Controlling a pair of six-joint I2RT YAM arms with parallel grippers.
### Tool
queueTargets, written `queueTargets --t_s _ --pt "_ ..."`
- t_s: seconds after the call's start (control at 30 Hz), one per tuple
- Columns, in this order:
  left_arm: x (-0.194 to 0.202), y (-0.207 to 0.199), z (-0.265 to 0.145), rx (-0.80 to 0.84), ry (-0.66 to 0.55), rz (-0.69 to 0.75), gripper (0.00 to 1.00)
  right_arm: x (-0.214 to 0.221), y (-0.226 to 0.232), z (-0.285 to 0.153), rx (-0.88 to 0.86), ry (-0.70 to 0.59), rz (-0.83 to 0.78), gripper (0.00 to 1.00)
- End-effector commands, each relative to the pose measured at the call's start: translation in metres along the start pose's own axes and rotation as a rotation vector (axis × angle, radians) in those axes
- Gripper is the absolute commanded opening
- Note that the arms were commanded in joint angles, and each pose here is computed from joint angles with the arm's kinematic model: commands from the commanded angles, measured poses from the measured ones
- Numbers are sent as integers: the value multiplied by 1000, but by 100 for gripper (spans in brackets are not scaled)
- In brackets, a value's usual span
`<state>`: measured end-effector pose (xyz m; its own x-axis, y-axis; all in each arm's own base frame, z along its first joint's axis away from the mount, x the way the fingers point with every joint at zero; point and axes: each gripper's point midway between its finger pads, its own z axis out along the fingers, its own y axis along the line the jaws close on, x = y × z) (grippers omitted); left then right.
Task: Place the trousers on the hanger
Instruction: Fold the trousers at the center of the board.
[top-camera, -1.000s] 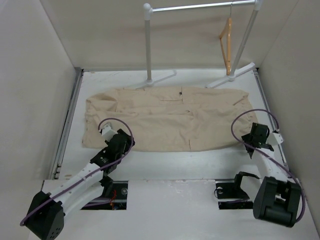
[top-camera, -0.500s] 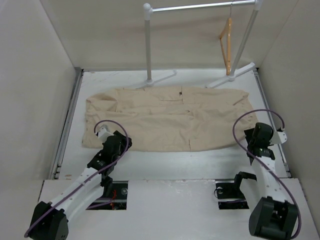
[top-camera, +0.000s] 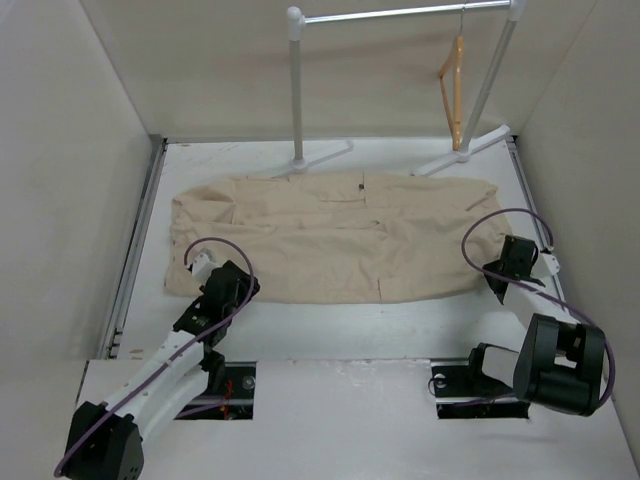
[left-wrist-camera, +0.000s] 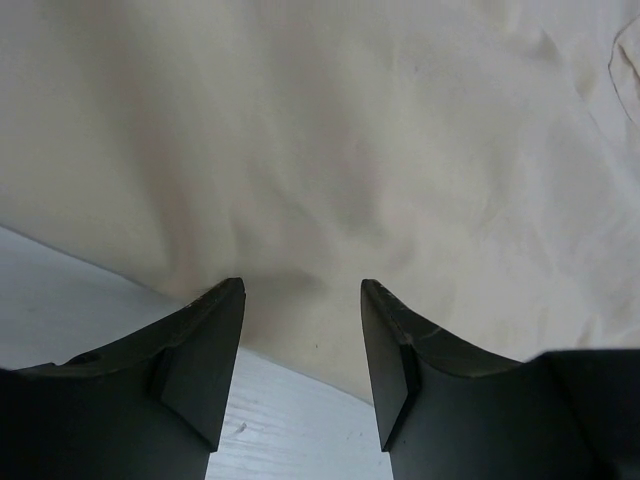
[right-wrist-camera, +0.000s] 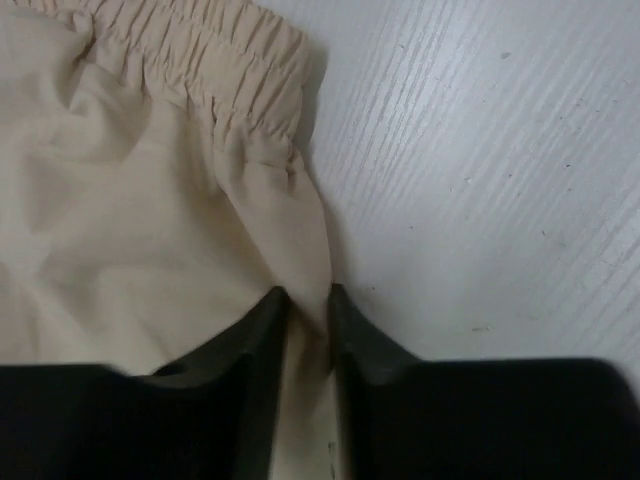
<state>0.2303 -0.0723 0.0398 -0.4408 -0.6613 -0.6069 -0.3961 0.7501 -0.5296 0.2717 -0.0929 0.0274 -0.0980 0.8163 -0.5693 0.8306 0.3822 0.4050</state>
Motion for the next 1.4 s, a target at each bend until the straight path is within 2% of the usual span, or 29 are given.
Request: queueTargets --t_s 0.0,0.1,0.2,0.37,0.5,0.63,0.8,0.87,0.97,1.03,1.17,1.37 --pt "-24 2 -4 -52 -49 -13 49 -10 14 3 -63 -37 55 17" --pt "-34 23 -5 -137 -65 -42 50 -19 20 -6 -92 -73 90 11" --pt "-49 47 -13 -229 -103 -113 51 -26 32 -20 -146 -107 100 10" --pt "-81 89 -31 -386 -231 -230 52 -29 59 -42 -252 -123 84 10" --pt "-77 116 -27 -483 -189 -321 51 -27 75 -53 -312 -120 62 10" --pt "-85 134 -19 -536 -208 -396 50 -24 83 -53 -336 -110 49 10" --pt "-99 140 5 -534 -230 -402 48 -12 82 -44 -342 -73 30 10" --pt "-99 141 18 -523 -229 -402 40 -11 82 -47 -353 -68 26 10" --pt "-96 137 32 -488 -208 -414 14 -15 79 -57 -367 -85 23 10" --pt "-102 129 32 -443 -219 -437 6 -20 76 -67 -372 -101 21 10" --pt "-137 107 3 -375 -356 -460 1 -35 68 -95 -395 -163 25 10" --pt "-189 62 -61 -272 -524 -458 0 -48 54 -129 -417 -215 1 10"
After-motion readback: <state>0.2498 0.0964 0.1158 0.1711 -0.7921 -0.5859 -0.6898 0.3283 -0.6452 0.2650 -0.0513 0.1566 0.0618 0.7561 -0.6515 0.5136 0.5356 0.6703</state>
